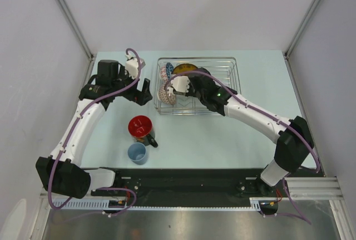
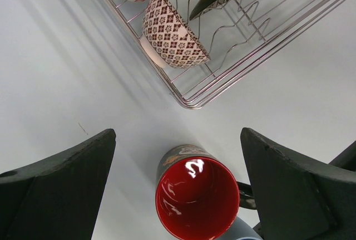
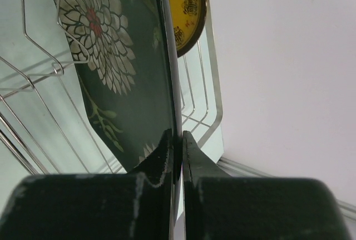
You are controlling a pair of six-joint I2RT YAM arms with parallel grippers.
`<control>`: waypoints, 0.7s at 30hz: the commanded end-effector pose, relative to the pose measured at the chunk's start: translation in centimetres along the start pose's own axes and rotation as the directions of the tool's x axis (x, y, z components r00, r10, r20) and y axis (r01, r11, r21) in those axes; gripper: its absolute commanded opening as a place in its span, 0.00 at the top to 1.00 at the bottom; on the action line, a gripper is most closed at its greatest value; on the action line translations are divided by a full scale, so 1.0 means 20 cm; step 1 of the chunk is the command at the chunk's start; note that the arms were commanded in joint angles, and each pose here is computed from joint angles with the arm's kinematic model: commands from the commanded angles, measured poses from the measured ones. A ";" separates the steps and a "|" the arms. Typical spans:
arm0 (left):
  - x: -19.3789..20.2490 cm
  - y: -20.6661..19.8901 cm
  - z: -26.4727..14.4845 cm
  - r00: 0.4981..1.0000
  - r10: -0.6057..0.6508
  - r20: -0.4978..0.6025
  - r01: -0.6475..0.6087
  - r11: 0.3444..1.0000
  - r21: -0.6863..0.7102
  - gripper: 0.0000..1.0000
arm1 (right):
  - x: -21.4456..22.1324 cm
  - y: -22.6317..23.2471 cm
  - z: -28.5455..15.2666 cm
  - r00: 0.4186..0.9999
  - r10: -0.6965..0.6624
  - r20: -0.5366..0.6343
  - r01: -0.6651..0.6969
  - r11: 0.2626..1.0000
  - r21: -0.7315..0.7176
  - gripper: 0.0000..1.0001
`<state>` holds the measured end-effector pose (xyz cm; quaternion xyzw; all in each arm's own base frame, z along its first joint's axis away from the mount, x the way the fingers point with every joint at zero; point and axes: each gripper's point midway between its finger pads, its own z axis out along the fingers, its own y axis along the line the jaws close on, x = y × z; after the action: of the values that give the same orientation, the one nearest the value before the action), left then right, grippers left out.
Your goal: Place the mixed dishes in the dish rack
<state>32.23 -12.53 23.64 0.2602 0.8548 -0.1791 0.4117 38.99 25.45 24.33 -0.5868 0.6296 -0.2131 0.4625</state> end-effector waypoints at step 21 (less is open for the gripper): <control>-0.03 0.02 -0.02 0.999 -0.008 0.043 0.008 1.000 0.008 0.00 | -0.19 -0.14 0.16 0.995 -0.093 0.030 0.086 0.979 0.185 1.00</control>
<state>32.37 -12.02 23.23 0.2533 0.8580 -0.1772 0.4102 40.80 28.06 22.15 -0.6288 0.5803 -0.2570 0.4492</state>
